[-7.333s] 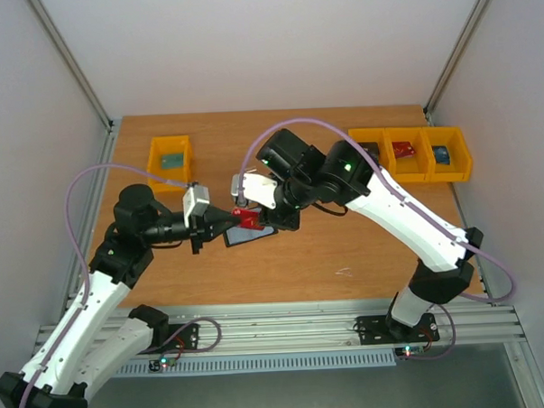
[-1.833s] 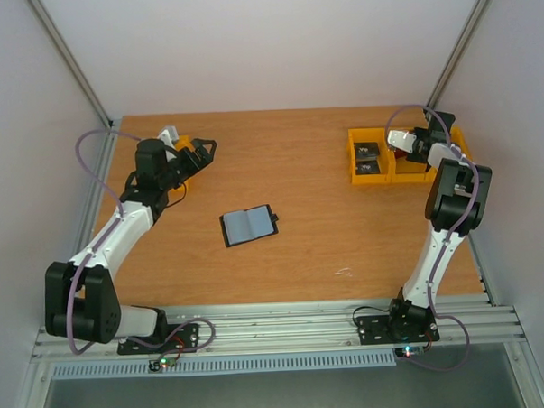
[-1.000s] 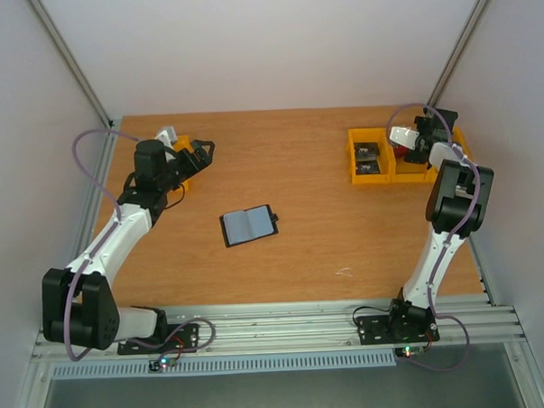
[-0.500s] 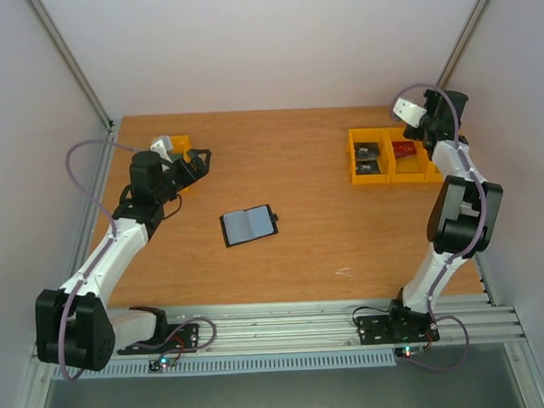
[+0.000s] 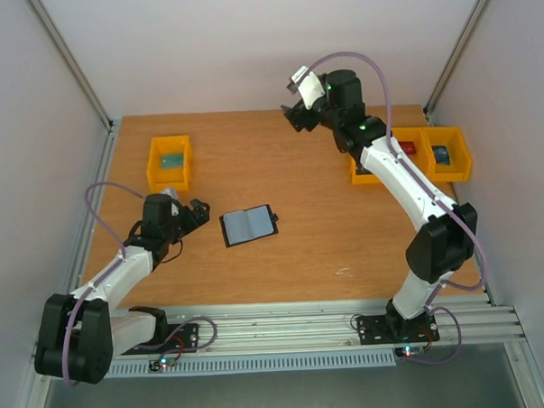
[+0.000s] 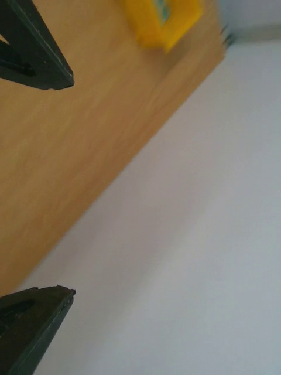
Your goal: Take the credit cards out of the card holder
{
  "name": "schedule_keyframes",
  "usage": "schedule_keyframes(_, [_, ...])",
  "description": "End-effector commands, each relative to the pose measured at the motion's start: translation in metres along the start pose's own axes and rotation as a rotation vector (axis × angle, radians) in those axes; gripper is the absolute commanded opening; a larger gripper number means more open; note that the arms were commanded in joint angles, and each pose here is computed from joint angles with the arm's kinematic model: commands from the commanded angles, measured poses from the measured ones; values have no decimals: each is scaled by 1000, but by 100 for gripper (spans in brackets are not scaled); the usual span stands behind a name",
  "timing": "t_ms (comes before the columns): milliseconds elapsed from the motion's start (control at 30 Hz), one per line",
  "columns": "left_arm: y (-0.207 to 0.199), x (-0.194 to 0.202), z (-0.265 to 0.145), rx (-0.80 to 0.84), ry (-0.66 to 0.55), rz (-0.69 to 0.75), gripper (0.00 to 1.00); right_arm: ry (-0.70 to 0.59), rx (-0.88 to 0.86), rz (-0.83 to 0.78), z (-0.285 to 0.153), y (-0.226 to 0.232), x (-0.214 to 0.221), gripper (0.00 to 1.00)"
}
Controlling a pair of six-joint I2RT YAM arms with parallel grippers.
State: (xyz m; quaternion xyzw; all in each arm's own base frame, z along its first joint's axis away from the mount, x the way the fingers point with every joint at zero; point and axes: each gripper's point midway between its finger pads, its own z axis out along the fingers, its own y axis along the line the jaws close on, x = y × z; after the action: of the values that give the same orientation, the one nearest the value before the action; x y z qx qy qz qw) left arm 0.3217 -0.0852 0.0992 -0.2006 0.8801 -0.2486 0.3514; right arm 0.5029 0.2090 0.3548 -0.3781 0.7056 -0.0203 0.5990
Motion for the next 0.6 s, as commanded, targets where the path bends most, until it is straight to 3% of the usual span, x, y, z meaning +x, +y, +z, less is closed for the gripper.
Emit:
schedule_keyframes(0, [2, 7, 1, 44, -32, -43, 99, 121, -196, 643, -20, 70, 3, 89])
schedule_keyframes(33, [7, 13, 2, 34, -22, -69, 99, 186, -244, 767, -20, 96, 12, 86])
schedule_keyframes(100, [23, 28, 5, -4, 4, -136, 99, 335, -295, 851, -21, 147, 34, 83])
schedule_keyframes(233, [43, 47, 2, -53, 24, -224, 99, 582, -349, 768, -27, 250, 66, 83])
schedule_keyframes(567, [49, 42, -13, -61, -53, -255, 99, 816, -250, 563, -18, 342, 115, 85])
